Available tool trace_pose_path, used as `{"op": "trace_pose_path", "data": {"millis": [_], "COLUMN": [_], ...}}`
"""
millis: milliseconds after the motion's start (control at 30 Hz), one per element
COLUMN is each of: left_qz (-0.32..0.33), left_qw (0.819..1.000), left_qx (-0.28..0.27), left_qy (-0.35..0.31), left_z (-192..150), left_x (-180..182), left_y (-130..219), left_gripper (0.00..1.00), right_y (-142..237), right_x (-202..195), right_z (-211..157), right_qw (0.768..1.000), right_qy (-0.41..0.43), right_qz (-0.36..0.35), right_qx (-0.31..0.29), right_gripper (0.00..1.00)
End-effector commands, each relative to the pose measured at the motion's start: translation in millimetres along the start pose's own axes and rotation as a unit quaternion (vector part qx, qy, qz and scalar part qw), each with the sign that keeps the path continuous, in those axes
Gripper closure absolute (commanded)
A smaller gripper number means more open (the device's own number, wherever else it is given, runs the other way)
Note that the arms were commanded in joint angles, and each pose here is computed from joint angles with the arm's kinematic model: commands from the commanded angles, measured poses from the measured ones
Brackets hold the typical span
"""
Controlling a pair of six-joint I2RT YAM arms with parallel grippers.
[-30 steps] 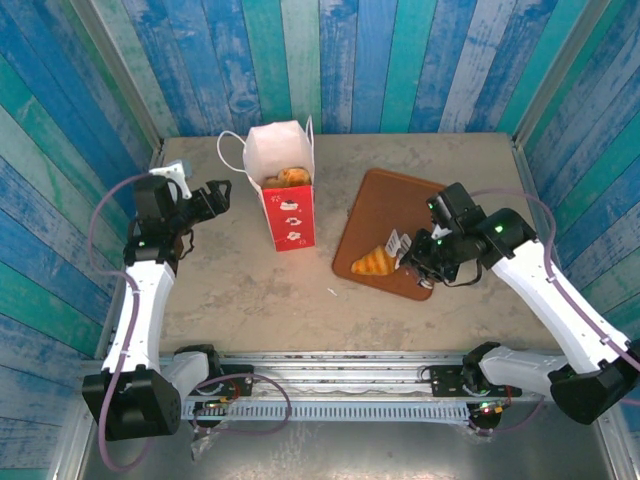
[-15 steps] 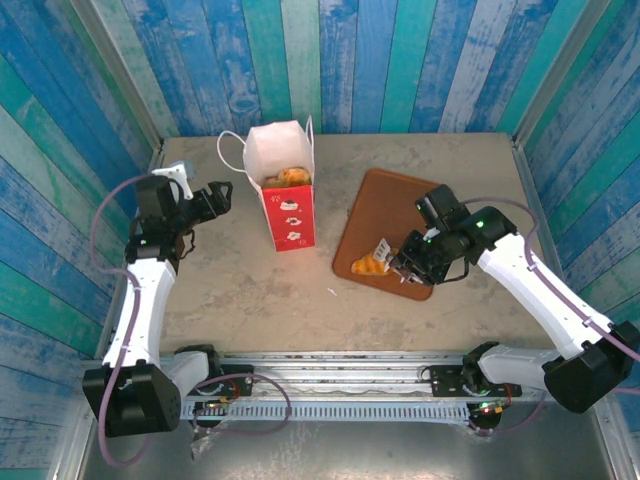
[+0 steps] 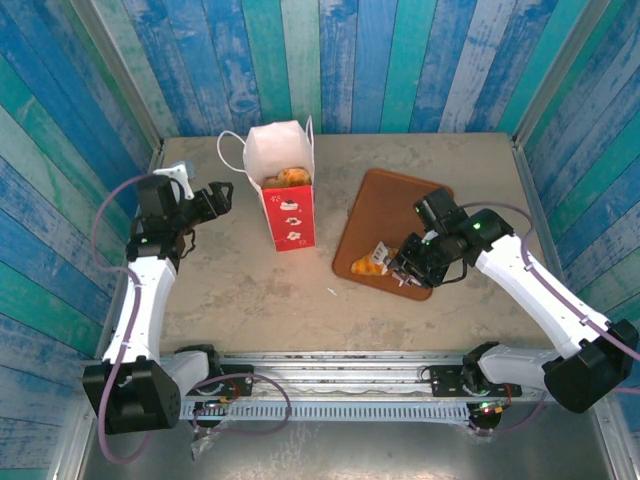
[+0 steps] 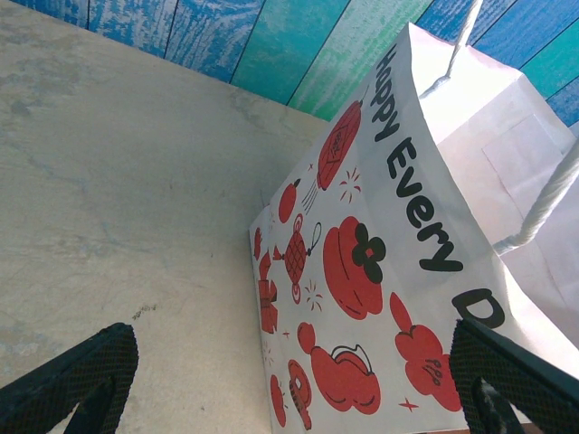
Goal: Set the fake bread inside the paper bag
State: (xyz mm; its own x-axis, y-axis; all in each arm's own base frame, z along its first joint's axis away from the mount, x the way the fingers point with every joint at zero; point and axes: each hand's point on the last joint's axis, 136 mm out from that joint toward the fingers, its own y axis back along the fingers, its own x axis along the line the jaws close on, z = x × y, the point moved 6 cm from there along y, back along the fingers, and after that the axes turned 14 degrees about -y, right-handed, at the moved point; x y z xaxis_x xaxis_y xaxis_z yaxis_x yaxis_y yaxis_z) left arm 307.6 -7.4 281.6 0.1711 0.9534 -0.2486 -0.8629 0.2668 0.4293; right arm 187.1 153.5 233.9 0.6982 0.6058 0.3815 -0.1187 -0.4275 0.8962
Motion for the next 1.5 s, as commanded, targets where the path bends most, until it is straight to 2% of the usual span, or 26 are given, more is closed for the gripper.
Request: {"op": "trace_pose_path", "data": {"millis": [0,500,633,1333,1467], "left_qz": [-0.001,-0.001,-0.001,0.003,0.006], "left_qw": [1.000,1.000,1.000,1.000,1.000], "left_qx": [-0.006,-0.006,-0.006,-0.004,-0.004], "left_qy": [-0.009,-0.008,-0.008,-0.009,-0.008], "left_z": [5,5,5,8,7], "left_x": [1,1,2,2,3], "left_y": [-2,-3,-3,-2,-2], "left_gripper": [0.07,0.07,0.07,0.07,0.07], "right_y": [-3,10,2,-29,-32], "right_x": [-1,-14,-9,-6,-4], "right_z": [0,1,1,17,21], "right_qw": [1.000,1.000,1.000,1.000,1.000], "right_qy": [-0.007,-0.006,0.000,0.013,0.022], "right_qz": [-0.007,-0.013,0.001,-0.014,-0.016], "right_qx": [0.004,-0.019,-0.007,0.006,0.004], "right_gripper": [0.48,0.50,0.50,0.50,0.57]}}
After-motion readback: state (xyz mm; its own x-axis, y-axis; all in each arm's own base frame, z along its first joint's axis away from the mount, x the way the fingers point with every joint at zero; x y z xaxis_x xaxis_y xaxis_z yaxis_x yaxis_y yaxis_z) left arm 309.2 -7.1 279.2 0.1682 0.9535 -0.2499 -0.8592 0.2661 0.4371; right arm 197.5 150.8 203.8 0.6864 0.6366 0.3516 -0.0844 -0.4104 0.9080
